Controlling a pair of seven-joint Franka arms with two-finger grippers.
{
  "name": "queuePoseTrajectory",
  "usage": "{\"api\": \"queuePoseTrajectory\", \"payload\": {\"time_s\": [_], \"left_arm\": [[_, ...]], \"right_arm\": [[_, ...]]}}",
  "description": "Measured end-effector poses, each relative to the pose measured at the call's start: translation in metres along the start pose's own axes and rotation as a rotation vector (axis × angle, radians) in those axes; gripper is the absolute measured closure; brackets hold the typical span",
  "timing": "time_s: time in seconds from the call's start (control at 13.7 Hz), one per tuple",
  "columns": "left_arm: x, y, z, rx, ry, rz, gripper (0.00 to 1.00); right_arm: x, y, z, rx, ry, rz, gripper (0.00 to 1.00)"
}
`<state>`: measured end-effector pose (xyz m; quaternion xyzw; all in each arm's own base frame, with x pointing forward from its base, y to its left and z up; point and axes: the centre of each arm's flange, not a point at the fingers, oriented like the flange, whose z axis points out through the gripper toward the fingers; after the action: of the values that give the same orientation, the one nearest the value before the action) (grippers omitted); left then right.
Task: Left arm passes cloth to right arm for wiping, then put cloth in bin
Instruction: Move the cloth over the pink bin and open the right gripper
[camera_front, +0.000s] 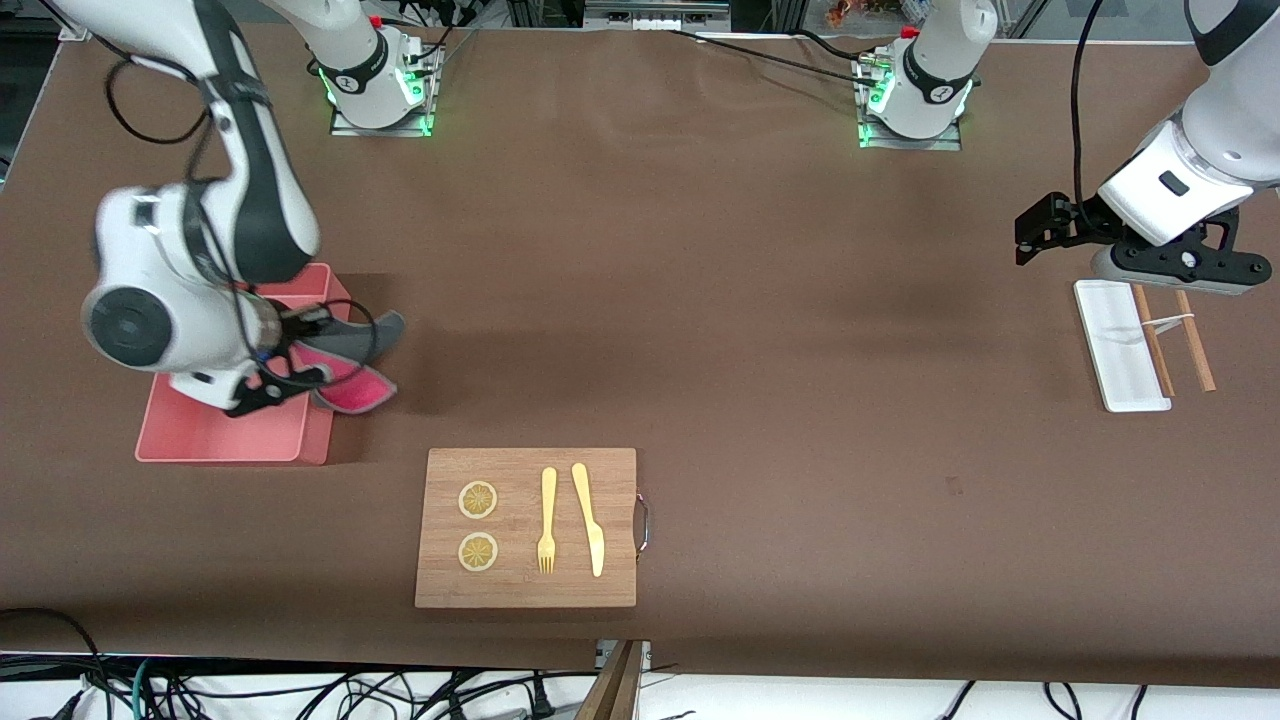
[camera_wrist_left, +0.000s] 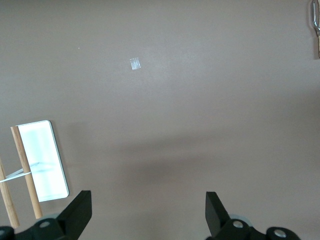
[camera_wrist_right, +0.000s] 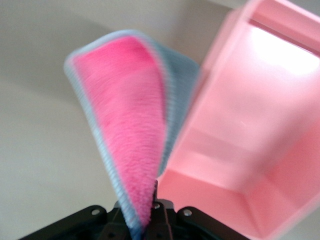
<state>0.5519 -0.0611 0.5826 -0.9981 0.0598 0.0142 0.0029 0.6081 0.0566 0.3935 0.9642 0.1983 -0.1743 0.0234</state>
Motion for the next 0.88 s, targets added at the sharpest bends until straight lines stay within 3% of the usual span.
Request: {"api": "queuePoseTrajectory", "payload": {"time_s": [0.29, 0.58, 0.73, 0.88], "left_arm": [[0.000, 0.000, 0.000, 0.000, 0.000, 0.000, 0.00], [0.000, 0.000, 0.000, 0.000, 0.000, 0.000, 0.00], [0.000, 0.000, 0.000, 0.000, 0.000, 0.000, 0.00], [0.000, 0.000, 0.000, 0.000, 0.000, 0.000, 0.00]], "right_arm": [[-0.057, 0.044, -0.033, -0.011, -0.001, -0.023, 0.98], [-0.055, 0.063, 0.017, -0.047, 0.000, -0.017, 0.98], [-0.051, 0.066, 0.041, -0.052, 0.012, -0.017, 0.95], [-0.050, 0.066, 0.043, -0.054, 0.024, -0.017, 0.78]]}}
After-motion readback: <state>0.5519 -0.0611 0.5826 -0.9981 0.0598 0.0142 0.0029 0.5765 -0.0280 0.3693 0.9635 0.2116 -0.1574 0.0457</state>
